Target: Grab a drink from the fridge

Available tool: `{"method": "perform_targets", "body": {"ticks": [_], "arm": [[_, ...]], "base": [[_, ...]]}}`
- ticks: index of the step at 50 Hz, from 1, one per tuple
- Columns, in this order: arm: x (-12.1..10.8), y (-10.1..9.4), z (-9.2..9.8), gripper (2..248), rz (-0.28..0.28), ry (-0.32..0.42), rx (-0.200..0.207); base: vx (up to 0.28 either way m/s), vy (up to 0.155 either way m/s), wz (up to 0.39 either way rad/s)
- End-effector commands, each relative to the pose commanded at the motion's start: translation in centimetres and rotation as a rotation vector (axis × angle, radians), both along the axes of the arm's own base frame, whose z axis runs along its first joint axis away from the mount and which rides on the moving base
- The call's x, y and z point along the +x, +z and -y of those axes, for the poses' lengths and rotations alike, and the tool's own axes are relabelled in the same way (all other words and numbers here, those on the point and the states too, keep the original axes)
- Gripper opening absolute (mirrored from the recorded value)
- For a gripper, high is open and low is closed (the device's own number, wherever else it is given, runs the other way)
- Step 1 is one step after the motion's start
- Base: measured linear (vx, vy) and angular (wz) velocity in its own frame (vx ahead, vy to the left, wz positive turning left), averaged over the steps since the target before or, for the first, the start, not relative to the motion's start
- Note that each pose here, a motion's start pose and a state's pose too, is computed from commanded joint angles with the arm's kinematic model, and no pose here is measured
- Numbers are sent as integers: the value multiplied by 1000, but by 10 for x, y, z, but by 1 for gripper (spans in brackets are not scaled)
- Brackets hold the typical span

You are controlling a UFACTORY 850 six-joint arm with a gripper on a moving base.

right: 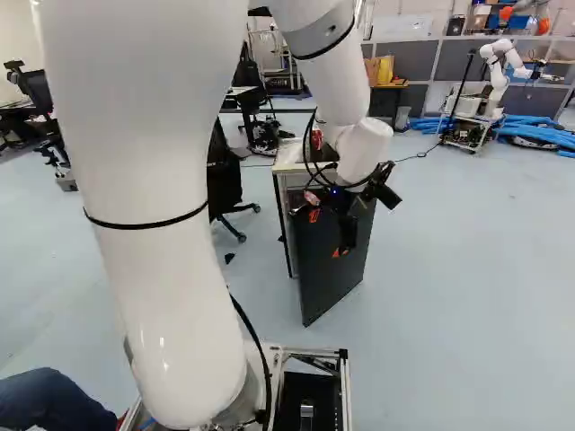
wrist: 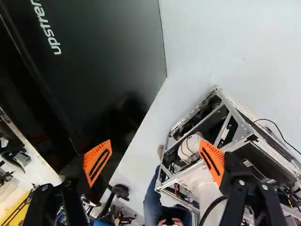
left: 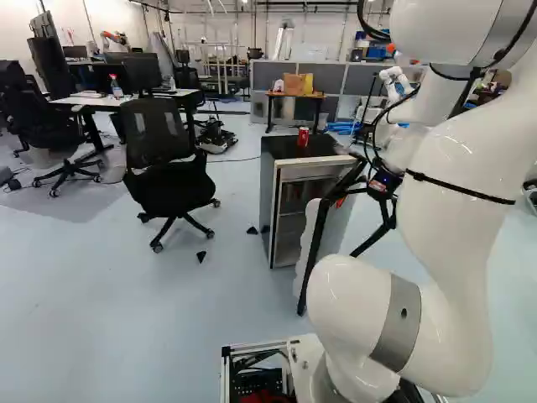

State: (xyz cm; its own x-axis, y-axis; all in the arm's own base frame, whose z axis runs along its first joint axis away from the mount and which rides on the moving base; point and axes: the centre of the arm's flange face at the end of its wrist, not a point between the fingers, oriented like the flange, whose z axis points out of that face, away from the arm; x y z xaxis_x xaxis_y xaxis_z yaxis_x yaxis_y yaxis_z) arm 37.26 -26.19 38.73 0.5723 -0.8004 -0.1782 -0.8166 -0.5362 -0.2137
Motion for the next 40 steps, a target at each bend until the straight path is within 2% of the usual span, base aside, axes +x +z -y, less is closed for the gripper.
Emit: {"method": "perform_targets", "body": {"ticks": [40], "arm": [[33,-2,-33,247,63,122,-121]], "base": [[0,0,0]]}}
